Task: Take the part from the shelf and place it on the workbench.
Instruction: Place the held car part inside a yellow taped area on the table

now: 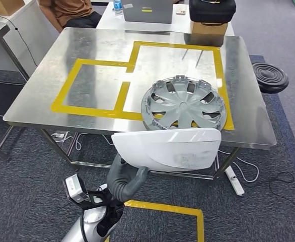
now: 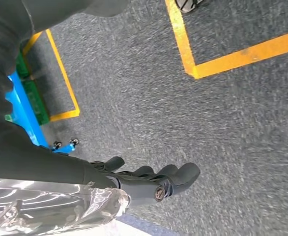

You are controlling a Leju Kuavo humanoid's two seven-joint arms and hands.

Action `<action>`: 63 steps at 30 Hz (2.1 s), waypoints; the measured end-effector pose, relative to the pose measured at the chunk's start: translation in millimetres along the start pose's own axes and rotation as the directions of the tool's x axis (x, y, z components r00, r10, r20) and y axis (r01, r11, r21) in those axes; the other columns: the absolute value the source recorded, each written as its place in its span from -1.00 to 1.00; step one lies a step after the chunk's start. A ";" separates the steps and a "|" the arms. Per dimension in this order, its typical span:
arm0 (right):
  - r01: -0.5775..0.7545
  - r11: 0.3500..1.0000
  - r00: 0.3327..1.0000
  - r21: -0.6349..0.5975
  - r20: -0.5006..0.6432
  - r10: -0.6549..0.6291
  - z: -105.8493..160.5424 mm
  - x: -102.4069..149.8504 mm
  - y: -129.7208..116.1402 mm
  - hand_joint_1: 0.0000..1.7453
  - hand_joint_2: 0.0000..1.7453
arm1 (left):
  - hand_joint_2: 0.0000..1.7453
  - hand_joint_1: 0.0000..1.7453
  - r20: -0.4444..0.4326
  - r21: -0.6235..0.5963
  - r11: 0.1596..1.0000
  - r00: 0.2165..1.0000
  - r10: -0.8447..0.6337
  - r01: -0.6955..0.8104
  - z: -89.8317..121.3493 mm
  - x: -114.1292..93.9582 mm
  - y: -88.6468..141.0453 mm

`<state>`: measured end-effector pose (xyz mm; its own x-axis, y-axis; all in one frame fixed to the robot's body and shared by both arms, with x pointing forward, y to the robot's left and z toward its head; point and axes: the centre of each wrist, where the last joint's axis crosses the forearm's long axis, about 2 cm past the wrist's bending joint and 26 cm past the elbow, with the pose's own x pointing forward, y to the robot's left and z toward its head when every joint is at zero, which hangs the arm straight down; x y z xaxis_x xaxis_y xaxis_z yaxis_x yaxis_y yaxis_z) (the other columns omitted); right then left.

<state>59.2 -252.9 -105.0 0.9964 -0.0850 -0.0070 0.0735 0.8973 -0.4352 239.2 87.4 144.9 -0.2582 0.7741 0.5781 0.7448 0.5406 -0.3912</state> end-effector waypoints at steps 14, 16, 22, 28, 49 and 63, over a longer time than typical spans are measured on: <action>-0.002 1.000 1.000 0.003 0.001 0.002 0.1 -0.5 0.4 -1.00 1.00 | 1.00 1.00 0.002 -0.008 1.000 1.000 0.016 -0.016 -0.2 -1.0 -1.1; -0.003 1.000 1.000 0.005 0.004 0.003 0.3 -0.2 0.7 -1.00 1.00 | 1.00 1.00 0.002 -0.015 1.000 1.000 0.020 -0.020 -0.4 -1.0 -1.4; -0.006 1.000 1.000 0.007 0.004 0.006 0.2 -1.6 0.9 -1.00 1.00 | 1.00 1.00 -0.003 -0.040 0.999 1.000 0.019 -0.019 -0.8 -1.0 -1.6; -0.006 1.000 1.000 0.009 0.001 0.006 0.3 -2.6 1.4 -1.00 1.00 | 1.00 1.00 -0.008 -0.028 1.000 1.000 0.013 -0.013 1.2 -1.3 -1.2; 0.000 1.000 1.000 0.013 -0.001 0.000 2.1 -1.3 3.9 -1.00 1.00 | 1.00 1.00 -0.004 0.003 1.000 1.000 -0.003 0.003 -0.5 -1.6 -0.7; -0.002 1.000 1.000 0.012 -0.003 0.002 2.1 -1.2 3.9 -1.00 1.00 | 1.00 1.00 -0.025 0.044 0.999 1.000 -0.001 0.002 -0.4 -1.7 0.3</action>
<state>58.3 -248.3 -104.8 0.9963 -0.0848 -0.0109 0.0721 0.9024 -0.4248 240.1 86.2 144.1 -0.2438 0.7651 0.5960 0.7161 0.5564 -0.4213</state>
